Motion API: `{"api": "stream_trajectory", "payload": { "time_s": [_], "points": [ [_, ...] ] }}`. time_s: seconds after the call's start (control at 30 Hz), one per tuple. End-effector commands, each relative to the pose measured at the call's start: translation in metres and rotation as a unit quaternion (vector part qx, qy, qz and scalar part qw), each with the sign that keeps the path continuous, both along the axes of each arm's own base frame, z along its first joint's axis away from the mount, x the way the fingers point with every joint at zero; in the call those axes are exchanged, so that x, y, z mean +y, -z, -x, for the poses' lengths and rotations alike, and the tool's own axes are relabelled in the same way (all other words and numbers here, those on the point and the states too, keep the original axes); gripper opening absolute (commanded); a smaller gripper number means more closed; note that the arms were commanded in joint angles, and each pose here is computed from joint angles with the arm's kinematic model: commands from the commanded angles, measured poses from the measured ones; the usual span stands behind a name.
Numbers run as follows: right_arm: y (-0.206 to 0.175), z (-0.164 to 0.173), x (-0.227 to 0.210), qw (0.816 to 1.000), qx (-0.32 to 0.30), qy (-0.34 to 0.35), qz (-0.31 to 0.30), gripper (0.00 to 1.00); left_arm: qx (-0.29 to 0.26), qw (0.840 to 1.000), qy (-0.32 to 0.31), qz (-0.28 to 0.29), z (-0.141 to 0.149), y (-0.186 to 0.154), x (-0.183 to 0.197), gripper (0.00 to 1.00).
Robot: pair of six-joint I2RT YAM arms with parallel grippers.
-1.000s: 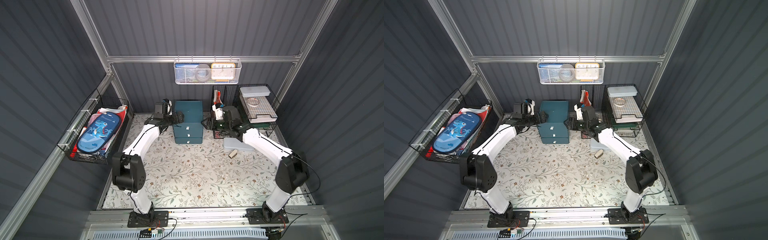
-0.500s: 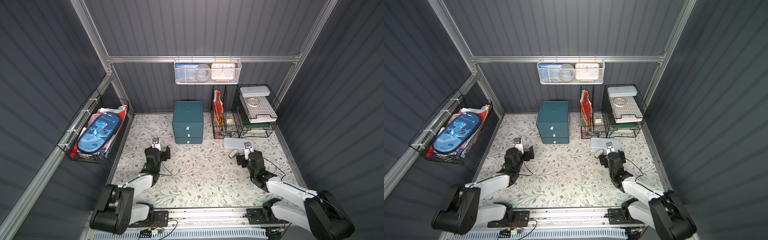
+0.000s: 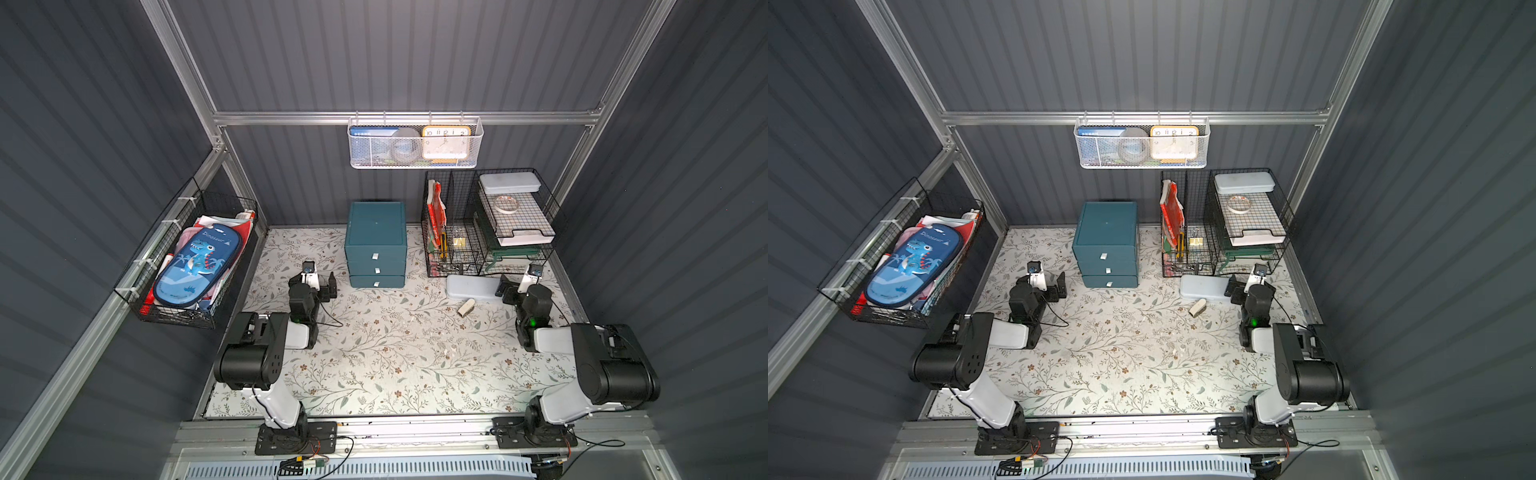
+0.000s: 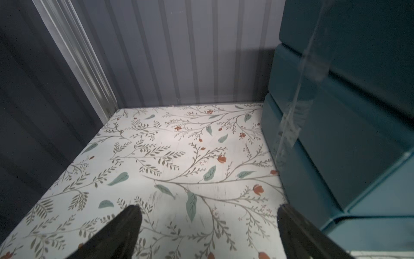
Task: Place the plugs into the drawer by color
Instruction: Reset both arms
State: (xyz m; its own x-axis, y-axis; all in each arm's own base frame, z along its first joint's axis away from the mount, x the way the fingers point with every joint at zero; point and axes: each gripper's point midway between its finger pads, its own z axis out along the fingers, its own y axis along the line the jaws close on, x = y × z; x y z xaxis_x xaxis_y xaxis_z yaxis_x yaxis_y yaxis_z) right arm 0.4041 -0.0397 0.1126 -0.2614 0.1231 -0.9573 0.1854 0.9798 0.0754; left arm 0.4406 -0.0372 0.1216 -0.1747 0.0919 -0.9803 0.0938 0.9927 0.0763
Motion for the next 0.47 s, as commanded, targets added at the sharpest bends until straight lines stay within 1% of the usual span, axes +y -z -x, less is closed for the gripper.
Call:
{"api": "stream_trajectory", "payload": {
  "time_s": [0.0, 0.07, 0.1, 0.13, 0.17, 0.2, 0.23, 0.27, 0.33, 0.4, 0.43],
  "points": [
    [0.018, 0.013, 0.028, 0.998, 0.03, -0.059, -0.013, 0.99, 0.018, 1.0, 0.004, 0.01, 0.001, 0.008, 0.0, 0.99],
    [0.016, 0.011, 0.046, 0.994, 0.01, -0.11, -0.002, 0.99, 0.015, 1.0, 0.003, 0.01, 0.001, 0.007, 0.001, 0.99],
    [0.015, 0.009, 0.047, 0.994, 0.0, -0.113, -0.005, 0.99, 0.016, 1.0, 0.004, 0.01, 0.001, 0.007, 0.0, 0.99],
    [0.015, 0.008, 0.043, 0.995, 0.004, -0.102, -0.005, 0.99, 0.015, 1.0, 0.003, 0.01, 0.001, 0.007, 0.001, 0.99],
    [0.016, 0.004, 0.037, 0.996, 0.019, -0.087, -0.009, 0.99, 0.017, 1.0, 0.002, 0.01, 0.001, 0.008, 0.001, 0.99],
    [0.022, 0.001, 0.036, 0.995, 0.049, -0.088, -0.015, 0.99, 0.016, 1.0, 0.002, 0.01, 0.001, 0.007, 0.001, 0.99],
    [0.025, 0.003, 0.037, 0.994, 0.064, -0.089, -0.019, 0.99, 0.016, 1.0, 0.002, 0.01, 0.001, 0.007, 0.001, 0.99],
    [0.025, 0.003, 0.037, 0.994, 0.066, -0.09, -0.019, 0.99, 0.016, 1.0, 0.001, 0.01, 0.001, 0.007, 0.001, 0.99],
    [0.023, 0.002, 0.036, 0.995, 0.047, -0.088, -0.017, 0.99, 0.015, 1.0, 0.0, 0.01, 0.001, 0.007, 0.002, 0.99],
    [0.017, 0.006, 0.035, 0.996, 0.014, -0.085, -0.012, 0.99, 0.015, 1.0, -0.002, 0.011, 0.002, 0.007, 0.002, 0.99],
    [0.017, 0.006, 0.035, 0.996, 0.011, -0.085, -0.013, 0.99, 0.015, 1.0, -0.003, 0.01, 0.002, 0.007, 0.002, 0.99]
  ]
}}
